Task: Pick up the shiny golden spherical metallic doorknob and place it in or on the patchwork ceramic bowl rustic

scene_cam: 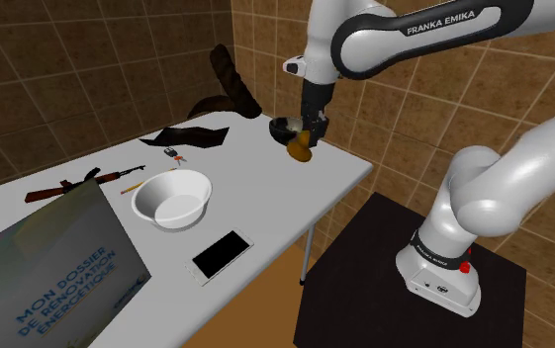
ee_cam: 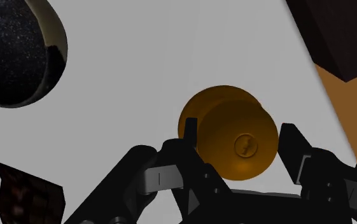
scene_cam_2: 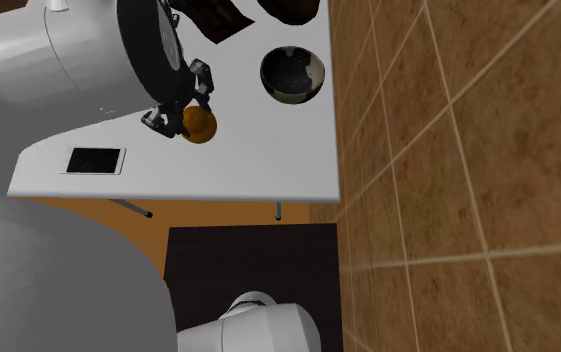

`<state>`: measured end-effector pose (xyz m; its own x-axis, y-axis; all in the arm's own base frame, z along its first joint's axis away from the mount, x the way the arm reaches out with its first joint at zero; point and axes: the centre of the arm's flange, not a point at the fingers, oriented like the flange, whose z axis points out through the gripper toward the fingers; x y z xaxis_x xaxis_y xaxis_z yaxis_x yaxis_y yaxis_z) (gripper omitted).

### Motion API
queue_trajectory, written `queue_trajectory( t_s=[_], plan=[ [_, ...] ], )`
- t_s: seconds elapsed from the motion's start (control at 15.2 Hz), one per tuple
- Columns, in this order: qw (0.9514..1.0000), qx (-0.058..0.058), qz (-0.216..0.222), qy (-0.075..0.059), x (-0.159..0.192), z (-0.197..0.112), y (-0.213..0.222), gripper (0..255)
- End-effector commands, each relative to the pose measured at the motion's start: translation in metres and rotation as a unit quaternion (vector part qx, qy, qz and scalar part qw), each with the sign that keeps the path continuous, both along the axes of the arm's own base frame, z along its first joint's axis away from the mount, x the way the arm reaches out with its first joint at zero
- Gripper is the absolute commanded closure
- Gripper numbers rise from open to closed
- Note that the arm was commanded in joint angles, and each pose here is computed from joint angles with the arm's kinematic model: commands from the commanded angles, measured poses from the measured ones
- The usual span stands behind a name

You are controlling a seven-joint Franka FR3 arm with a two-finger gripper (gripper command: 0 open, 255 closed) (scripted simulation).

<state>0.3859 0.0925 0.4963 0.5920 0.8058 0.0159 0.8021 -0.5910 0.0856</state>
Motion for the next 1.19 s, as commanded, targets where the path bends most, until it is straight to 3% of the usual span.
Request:
queue_trajectory(
  t_s=[0.0, 1.12],
  plan=[
    [1.0000, -0.001, 0.000, -0.001, 0.021, 0.001, -0.020, 255],
    [1.0000, -0.001, 0.000, -0.001, 0.192, 0.001, -0.165, 255]
  ],
)
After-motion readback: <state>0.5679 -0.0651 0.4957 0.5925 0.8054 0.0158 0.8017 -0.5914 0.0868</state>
